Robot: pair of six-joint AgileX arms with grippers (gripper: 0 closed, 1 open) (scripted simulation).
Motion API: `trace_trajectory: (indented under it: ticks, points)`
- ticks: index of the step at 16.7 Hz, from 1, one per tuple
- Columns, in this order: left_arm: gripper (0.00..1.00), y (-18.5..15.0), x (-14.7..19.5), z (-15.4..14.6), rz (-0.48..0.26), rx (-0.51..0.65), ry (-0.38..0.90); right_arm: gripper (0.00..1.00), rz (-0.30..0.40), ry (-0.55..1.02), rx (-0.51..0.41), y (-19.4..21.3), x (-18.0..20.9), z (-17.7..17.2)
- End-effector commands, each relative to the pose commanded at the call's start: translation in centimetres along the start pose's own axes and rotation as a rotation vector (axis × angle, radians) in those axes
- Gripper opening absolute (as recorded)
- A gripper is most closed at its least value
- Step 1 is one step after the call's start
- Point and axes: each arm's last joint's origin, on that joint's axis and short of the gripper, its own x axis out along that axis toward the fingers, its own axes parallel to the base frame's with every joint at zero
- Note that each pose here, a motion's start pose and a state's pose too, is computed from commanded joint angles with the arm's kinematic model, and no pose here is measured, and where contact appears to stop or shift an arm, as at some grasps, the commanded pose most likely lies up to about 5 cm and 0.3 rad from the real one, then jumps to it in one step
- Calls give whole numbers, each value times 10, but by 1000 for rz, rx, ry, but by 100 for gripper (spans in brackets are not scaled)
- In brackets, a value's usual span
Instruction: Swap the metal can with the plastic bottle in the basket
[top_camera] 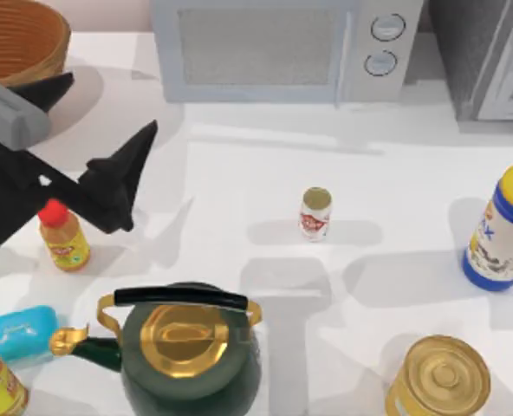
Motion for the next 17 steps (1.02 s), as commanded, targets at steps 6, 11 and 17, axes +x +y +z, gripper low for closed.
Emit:
trace_trajectory:
  ticks: [6, 11, 17]
  points:
    - [100, -13, -93, -23, 400, 6, -37, 100, 0, 0, 0, 0, 0, 0]
    - [100, -15, -117, -54, 597, -15, -7, 100, 0, 0, 0, 0, 0, 0]
    - [100, -14, -121, -60, 636, -21, 4, 100, 0, 0, 0, 0, 0, 0]
